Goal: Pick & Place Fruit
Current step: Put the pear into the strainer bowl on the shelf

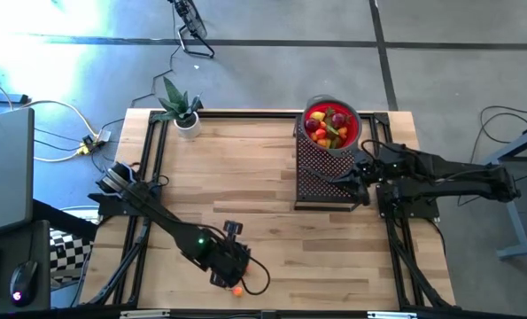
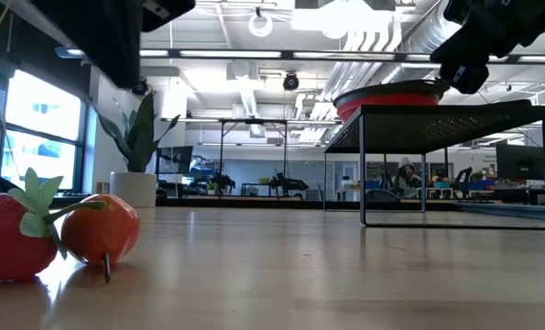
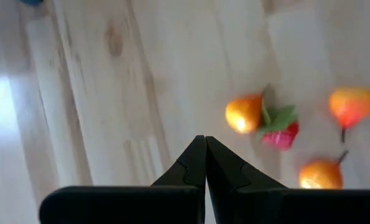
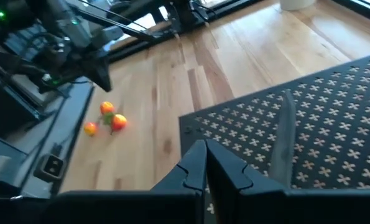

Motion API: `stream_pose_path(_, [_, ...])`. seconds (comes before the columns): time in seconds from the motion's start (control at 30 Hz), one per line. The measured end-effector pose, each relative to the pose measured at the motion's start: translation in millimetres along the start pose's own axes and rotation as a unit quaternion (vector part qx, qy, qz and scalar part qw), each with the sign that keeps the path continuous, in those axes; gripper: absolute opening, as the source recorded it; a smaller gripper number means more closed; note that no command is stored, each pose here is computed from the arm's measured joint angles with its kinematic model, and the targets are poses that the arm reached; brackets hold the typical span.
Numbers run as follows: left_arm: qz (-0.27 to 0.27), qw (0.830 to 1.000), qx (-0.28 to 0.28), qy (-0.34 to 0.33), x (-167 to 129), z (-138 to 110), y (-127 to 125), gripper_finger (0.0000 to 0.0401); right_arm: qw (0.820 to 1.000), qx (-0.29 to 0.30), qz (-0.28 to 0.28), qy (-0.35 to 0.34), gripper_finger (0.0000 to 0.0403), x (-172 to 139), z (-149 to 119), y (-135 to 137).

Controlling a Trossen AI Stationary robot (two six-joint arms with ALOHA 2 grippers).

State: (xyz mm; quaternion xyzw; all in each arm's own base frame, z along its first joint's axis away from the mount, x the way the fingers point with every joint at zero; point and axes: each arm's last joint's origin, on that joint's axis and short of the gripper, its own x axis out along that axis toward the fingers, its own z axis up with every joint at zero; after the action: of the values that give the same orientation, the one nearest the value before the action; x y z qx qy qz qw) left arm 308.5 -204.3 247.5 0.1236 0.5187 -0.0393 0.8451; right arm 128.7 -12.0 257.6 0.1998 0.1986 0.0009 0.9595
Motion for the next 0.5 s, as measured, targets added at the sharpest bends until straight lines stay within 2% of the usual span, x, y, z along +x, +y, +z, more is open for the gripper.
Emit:
stream_pose_path(0.17, [-0.016,1.000,0.005,0.005,4.0,0.4,-2.4,0.0000,1.000,0.000,-0.014,0.009,0.0005,3.6,-1.0,-1.8])
stream_pose_path(0.3, [-0.024,0.999,-0.001,-0.021,3.8,5.6,-4.0,0.0000,1.000,0.000,-0.002,0.014,0.0005,3.8,-1.3,-1.2])
stream_pose_path(0.5, [-0.019,0.999,-0.029,-0.030,5.5,9.2,1.1,0.0004,1.000,0.000,-0.001,0.014,0.0005,3.8,-1.3,-1.1])
